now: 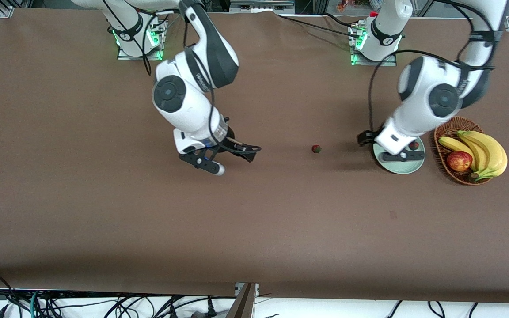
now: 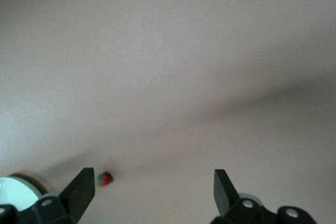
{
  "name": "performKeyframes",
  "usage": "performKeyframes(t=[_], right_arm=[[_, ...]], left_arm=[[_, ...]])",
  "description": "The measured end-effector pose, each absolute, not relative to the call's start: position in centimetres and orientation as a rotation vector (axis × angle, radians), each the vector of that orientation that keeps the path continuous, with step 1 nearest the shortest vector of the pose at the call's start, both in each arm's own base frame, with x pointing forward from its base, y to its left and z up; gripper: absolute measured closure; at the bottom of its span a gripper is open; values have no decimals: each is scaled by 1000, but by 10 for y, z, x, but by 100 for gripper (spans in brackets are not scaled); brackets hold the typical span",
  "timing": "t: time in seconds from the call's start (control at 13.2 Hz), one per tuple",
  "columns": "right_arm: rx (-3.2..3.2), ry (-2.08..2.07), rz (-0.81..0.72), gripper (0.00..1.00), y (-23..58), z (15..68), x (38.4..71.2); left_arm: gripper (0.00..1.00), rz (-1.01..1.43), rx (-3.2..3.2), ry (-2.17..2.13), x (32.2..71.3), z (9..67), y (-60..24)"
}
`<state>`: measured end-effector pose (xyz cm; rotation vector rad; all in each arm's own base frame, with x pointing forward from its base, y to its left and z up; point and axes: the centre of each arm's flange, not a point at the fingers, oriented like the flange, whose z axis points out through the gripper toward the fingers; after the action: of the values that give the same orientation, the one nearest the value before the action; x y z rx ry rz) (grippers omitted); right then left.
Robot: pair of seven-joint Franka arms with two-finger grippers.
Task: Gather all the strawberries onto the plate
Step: 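Release the strawberry with the right gripper while the left gripper grasps it, then place the strawberry on the plate while the right gripper returns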
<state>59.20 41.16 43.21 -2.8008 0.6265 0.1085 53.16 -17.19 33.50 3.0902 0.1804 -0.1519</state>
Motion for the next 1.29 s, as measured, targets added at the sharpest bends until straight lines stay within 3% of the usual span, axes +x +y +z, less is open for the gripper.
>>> performKeyframes(t=[0.38,0.68,1.06,1.29], right_arm=[[-2959,509,90,0,357,516,571],[-3006,398,81,0,284,545,568],[-3030,195,145,0,174,572,564],[-3046,77,147,0,125,585,564]], left_arm=[[0,-3,3119,343,490,264,-288],[0,-1,3128,390,486,189,-291],[4,-40,3117,431,488,169,-284],[39,-35,3113,444,489,171,-285]])
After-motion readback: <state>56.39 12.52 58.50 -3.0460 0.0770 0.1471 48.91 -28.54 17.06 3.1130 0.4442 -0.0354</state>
